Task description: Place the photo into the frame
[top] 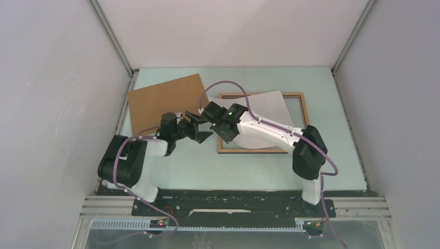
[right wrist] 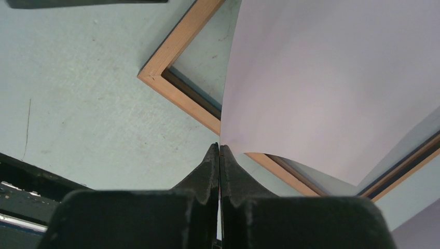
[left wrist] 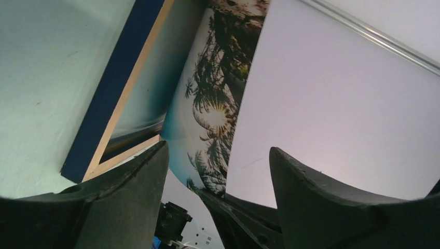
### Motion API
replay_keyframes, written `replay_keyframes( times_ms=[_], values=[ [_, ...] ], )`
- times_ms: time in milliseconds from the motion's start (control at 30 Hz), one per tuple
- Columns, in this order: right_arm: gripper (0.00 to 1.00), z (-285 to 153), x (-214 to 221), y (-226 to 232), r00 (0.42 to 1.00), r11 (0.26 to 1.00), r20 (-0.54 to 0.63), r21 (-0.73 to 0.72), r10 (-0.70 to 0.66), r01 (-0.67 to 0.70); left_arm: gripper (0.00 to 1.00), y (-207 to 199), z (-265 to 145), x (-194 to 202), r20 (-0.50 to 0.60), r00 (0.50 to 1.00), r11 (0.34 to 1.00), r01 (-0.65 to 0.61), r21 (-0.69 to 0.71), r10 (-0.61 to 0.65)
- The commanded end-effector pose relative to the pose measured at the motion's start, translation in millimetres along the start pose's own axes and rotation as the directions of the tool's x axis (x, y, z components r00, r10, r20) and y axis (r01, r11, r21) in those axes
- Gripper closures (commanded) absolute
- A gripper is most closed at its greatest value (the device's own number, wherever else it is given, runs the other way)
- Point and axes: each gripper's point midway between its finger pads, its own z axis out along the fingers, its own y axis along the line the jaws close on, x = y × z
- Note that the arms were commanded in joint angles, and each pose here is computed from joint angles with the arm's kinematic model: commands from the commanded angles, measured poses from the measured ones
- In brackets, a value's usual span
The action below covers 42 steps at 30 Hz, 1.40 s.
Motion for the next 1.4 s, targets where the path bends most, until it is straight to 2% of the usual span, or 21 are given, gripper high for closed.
replay_keyframes(
  times_ms=[0, 100, 200, 400, 600, 867, 967, 1100, 1167, 1200, 1267, 1367],
  values=[
    [1.00, -15.8, -14.3, -1.5, 0.993, 0.998, 0.102, 0.011, 0.060, -0.062, 0.27, -34.5, 21.5, 4.4, -0.012, 0.998, 0.995, -0.054, 0.078, 0.055],
    [1.00, -15.3, -13.7, 0.3, 0.993, 0.998, 0.102, 0.004, 0.062, -0.063, 0.31, -37.3, 34.4, 11.7, -0.043, 0.993, 0.992, -0.103, 0.077, 0.107],
    [1.00, -13.4, -11.9, 0.2, 0.994, 0.998, 0.095, 0.011, 0.060, -0.061, 0.36, -36.1, 39.1, 10.6, -0.023, 0.989, 0.987, -0.145, 0.075, 0.148],
    [1.00, -11.6, -7.5, -0.7, 0.994, 0.998, 0.085, 0.029, 0.062, -0.064, 0.42, -14.0, 48.6, 11.3, -0.011, 0.984, 0.984, -0.176, -0.017, 0.176],
    [1.00, -12.0, -5.0, -0.3, 0.996, 0.997, 0.078, 0.053, 0.048, -0.053, 0.61, -8.9, 57.8, 10.2, -0.009, 0.972, 0.969, -0.233, -0.081, 0.233],
    [1.00, -14.7, -3.4, 1.1, 0.997, 0.993, 0.074, 0.113, 0.020, -0.028, 0.70, 1.3, 50.2, 2.4, -0.023, 0.887, 0.852, -0.450, -0.268, 0.461],
    [0.99, -14.6, -4.6, 4.2, 0.997, 0.992, 0.075, 0.123, 0.011, -0.020, 0.73, 1.8, 51.4, 4.9, -0.046, 0.888, 0.850, -0.452, -0.270, 0.458],
    [0.98, -13.9, -5.2, 7.1, 0.997, 0.991, 0.076, 0.132, 0.007, -0.017, 0.81, -2.9, 53.6, 7.8, -0.047, 0.892, 0.858, -0.446, -0.254, 0.450],
    [0.95, -15.2, -5.8, 9.2, 0.997, 0.992, 0.082, 0.127, 0.011, -0.021, 0.87, -7.6, 54.5, 7.4, -0.040, 0.890, 0.859, -0.450, -0.242, 0.455],
    [0.90, -16.1, -5.9, 9.6, 0.996, 0.992, 0.085, 0.122, 0.016, -0.026, 0.91, -10.0, 55.8, 7.9, -0.043, 0.886, 0.858, -0.457, -0.235, 0.461],
    [0.75, -20.2, -5.7, 9.6, 0.995, 0.992, 0.097, 0.114, 0.038, -0.050, 0.99, -13.0, 58.5, 8.7, -0.060, 0.876, 0.849, -0.478, -0.224, 0.478],
    [0.53, -33.5, -3.1, 5.0, 0.990, 0.990, 0.119, 0.111, 0.077, -0.090, 1.00, -11.5, 57.8, 7.7, -0.086, 0.842, 0.809, -0.537, -0.237, 0.533]
  ],
)
